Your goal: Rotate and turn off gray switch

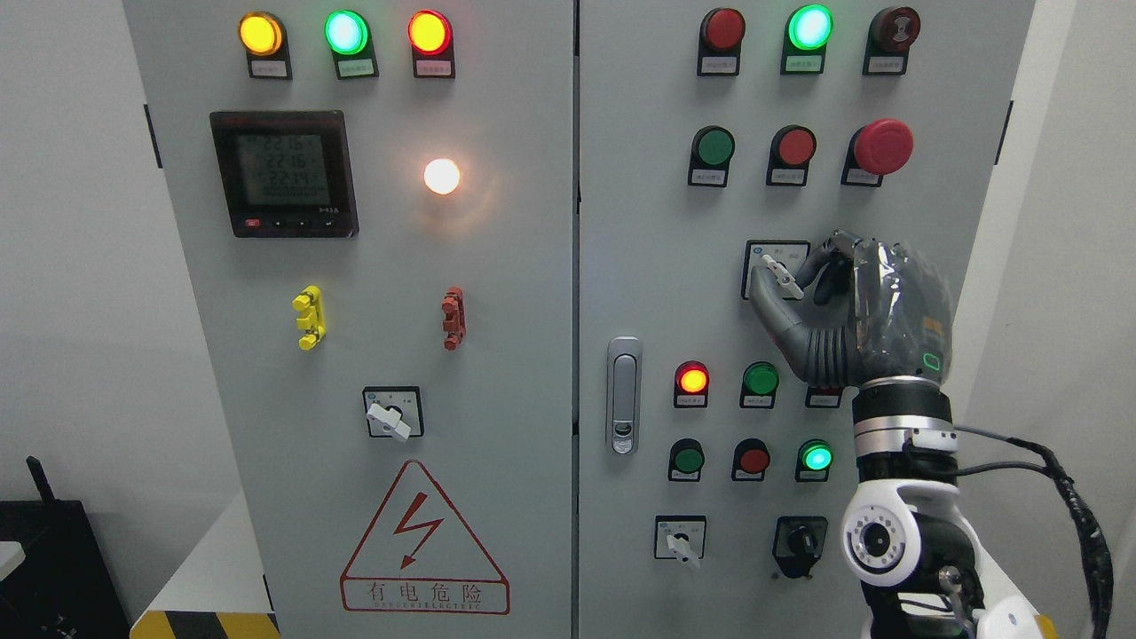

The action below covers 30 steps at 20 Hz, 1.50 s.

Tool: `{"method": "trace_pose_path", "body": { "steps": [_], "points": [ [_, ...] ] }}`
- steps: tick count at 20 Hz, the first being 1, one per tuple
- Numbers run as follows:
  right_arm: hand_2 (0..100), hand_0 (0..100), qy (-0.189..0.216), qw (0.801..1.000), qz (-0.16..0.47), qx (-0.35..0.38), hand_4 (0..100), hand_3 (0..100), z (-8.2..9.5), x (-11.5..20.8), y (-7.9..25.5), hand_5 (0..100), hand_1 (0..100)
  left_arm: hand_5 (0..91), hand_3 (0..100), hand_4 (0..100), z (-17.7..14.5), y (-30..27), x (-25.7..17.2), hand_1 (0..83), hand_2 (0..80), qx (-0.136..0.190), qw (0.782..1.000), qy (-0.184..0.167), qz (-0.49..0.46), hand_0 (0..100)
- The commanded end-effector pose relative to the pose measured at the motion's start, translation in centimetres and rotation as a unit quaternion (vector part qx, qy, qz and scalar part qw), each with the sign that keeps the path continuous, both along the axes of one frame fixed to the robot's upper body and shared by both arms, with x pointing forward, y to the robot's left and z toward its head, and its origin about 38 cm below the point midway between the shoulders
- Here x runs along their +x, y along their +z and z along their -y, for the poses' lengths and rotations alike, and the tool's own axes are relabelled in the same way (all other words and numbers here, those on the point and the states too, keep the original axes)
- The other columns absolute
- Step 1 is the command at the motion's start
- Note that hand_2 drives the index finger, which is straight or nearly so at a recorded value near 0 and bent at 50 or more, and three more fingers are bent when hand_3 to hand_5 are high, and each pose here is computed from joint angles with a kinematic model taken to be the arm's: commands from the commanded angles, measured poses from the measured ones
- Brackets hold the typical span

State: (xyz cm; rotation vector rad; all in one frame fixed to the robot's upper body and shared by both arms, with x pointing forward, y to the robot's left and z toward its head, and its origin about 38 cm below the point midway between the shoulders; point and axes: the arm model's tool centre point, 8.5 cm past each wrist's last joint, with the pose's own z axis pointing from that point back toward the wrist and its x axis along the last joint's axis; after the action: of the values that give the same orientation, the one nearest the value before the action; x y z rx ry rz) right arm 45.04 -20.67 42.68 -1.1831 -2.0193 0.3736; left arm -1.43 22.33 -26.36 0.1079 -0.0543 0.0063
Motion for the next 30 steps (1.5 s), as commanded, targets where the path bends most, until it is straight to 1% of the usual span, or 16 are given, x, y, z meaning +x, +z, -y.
{"method": "trace_pose_path", "body": {
  "steps": [1,5,30],
  "points": [
    [67,37,0.000,1.000,0.000,0.000,79,87,0.00,0.02,0.02,97,41,0.0,0,0,0.01,0.06,-0.83,38.9,0.0,0.000,1.000,0.012,-0.012,12],
    [68,39,0.004,1.000,-0.011,-0.004,80,88,-0.11,0.28,-0.29,97,41,0.0,0,0,0.01,0.06,-0.83,38.9,0.0,0.000,1.000,0.012,-0.012,12],
    [74,44,0.006,1.000,-0.008,-0.004,81,92,-0.21,0.25,0.10,98,37,0.0,0,0,0.01,0.06,-0.83,38.9,0.0,0.000,1.000,0.012,-0.012,12]
  ]
}}
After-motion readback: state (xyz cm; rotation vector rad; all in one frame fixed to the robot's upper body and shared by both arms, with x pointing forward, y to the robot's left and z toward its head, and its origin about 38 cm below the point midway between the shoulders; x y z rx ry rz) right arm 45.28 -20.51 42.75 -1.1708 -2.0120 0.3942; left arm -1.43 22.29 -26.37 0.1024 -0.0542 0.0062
